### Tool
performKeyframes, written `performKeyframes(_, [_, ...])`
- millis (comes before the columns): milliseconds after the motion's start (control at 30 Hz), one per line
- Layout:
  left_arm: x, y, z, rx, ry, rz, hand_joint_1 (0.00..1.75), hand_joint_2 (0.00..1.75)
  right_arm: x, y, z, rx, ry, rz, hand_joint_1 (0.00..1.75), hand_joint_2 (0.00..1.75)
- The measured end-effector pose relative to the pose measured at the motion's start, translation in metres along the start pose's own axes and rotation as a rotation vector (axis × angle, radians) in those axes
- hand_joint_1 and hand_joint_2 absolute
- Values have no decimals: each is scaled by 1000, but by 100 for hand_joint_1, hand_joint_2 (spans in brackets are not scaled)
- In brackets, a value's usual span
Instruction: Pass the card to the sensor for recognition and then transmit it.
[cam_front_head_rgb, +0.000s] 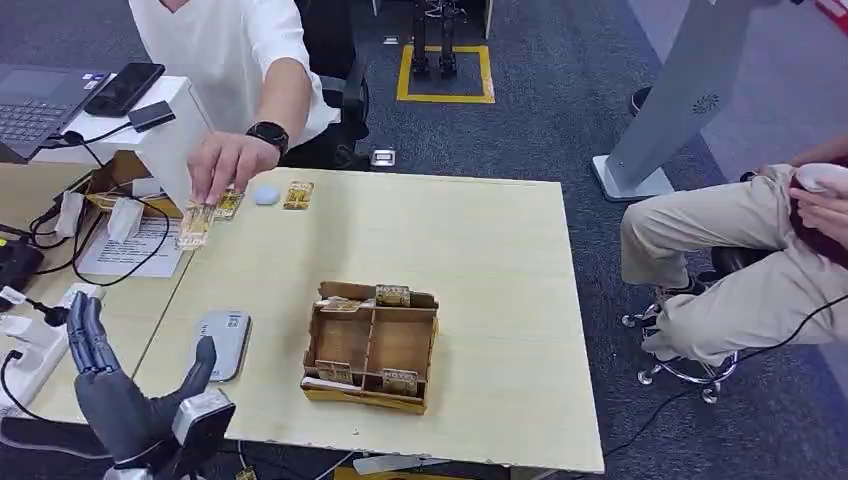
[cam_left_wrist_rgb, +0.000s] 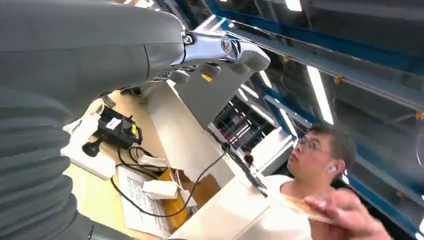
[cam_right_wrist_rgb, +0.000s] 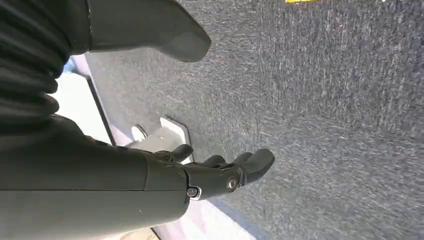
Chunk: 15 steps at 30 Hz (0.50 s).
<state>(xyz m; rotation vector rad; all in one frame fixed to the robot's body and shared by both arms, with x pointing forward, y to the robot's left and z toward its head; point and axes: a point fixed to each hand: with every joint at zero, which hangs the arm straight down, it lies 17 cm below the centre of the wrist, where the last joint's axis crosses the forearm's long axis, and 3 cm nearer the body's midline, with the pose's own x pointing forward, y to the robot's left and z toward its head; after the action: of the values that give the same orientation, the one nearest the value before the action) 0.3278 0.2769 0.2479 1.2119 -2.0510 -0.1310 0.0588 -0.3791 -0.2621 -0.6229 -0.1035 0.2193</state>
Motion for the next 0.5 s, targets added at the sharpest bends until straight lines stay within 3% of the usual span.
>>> performKeyframes(500, [-8,-27,-17,-28,14,-14,0,175,0,-11,-6,-19,-5,36,0,175])
